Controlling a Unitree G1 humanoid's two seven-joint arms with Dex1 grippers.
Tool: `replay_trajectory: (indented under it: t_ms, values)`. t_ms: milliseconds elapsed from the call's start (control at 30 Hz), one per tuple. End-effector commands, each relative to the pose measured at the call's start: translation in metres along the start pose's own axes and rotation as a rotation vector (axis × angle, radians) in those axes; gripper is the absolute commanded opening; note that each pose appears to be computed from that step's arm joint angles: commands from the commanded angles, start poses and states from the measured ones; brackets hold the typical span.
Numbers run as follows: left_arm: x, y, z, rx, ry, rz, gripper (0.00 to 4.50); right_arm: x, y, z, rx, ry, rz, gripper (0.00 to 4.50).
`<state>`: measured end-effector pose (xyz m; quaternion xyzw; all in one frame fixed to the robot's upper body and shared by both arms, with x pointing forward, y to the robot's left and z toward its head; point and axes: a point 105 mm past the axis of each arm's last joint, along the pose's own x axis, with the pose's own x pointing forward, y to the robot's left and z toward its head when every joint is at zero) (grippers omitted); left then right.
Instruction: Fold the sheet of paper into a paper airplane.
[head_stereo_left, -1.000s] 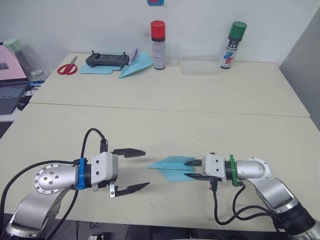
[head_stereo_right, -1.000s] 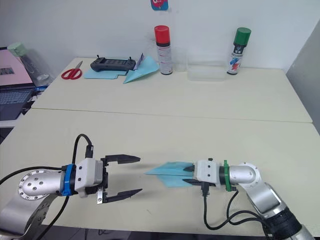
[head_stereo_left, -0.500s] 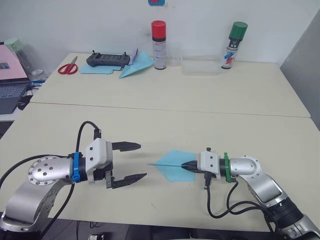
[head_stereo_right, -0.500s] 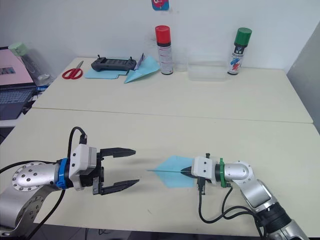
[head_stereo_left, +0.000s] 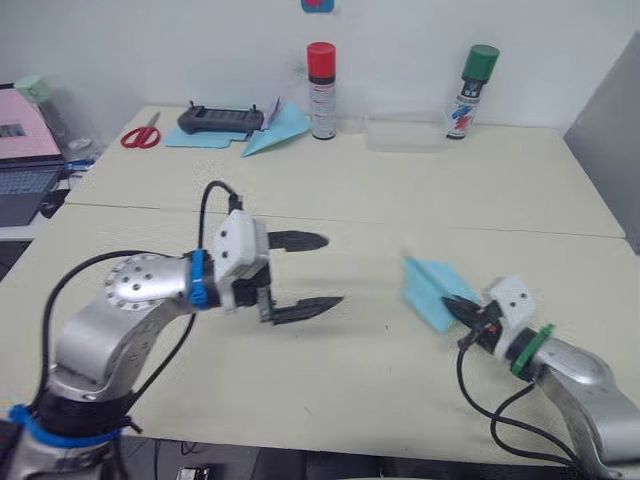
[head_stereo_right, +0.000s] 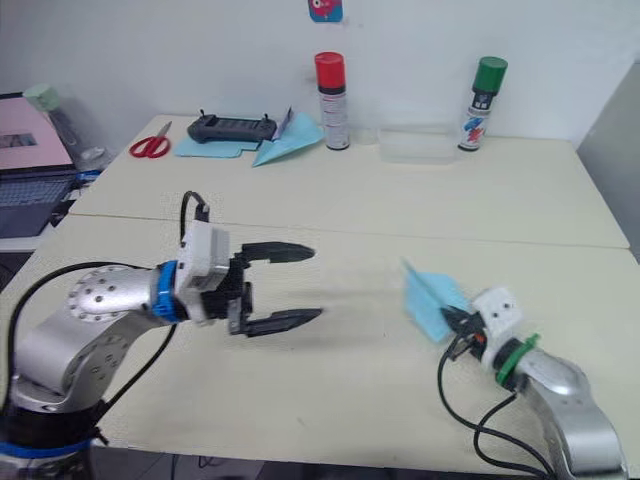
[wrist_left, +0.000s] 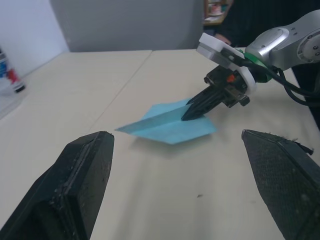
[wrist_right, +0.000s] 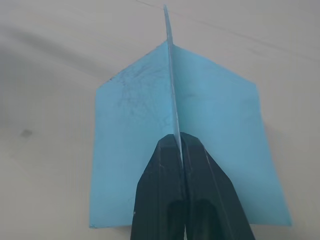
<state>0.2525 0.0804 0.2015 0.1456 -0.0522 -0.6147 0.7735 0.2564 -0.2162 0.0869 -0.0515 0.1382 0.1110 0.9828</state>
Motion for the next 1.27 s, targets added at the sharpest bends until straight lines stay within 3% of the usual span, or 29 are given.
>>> replay_trajectory:
  t_ms: [33, 167, 267, 467, 633, 667, 733, 800, 833, 933, 1033, 1267]
  values:
    - [0.008, 0.004, 0.000, 0.025, -0.010, -0.014, 4.50, -0.013, -0.026, -0.004, 0.060, 0.017, -0.243, 0.02]
    - [0.013, 0.011, 0.002, 0.040, -0.015, -0.012, 4.50, -0.009, -0.022, -0.010, 0.086, 0.037, -0.227, 0.02]
    - [0.009, 0.013, -0.001, 0.037, -0.002, -0.015, 4.50, -0.003, -0.016, -0.005, 0.133, 0.011, -0.191, 0.56]
    - [-0.001, 0.023, -0.010, 0.024, 0.049, 0.015, 4.50, -0.013, -0.018, 0.021, 0.022, -0.060, -0.135, 2.57]
    - [-0.037, 0.048, -0.027, -0.050, 0.159, 0.131, 4.50, -0.032, -0.031, 0.060, -0.187, -0.098, 0.093, 4.37]
    - [-0.047, 0.055, -0.030, -0.062, 0.180, 0.178, 4.50, -0.037, -0.036, 0.067, -0.206, -0.094, 0.169, 4.44]
    - [-0.089, 0.078, -0.036, -0.083, 0.257, 0.326, 4.50, -0.060, -0.063, 0.075, -0.286, 0.040, 0.347, 4.44]
    - [-0.150, 0.104, -0.030, -0.057, 0.356, 0.511, 4.50, -0.085, -0.113, 0.081, -0.465, 0.276, 0.359, 4.44]
    - [-0.167, 0.109, -0.027, -0.039, 0.384, 0.556, 4.50, -0.091, -0.127, 0.084, -0.535, 0.343, 0.349, 4.44]
    - [-0.201, 0.114, -0.024, 0.007, 0.460, 0.630, 4.50, -0.086, -0.133, 0.108, -0.447, 0.249, 0.338, 4.44]
    - [-0.224, 0.113, -0.021, 0.000, 0.486, 0.675, 4.50, -0.078, -0.132, 0.113, -0.456, 0.212, 0.351, 4.44]
    - [-0.230, 0.102, -0.023, -0.015, 0.500, 0.659, 4.50, -0.065, -0.130, 0.119, -0.458, 0.182, 0.378, 4.44]
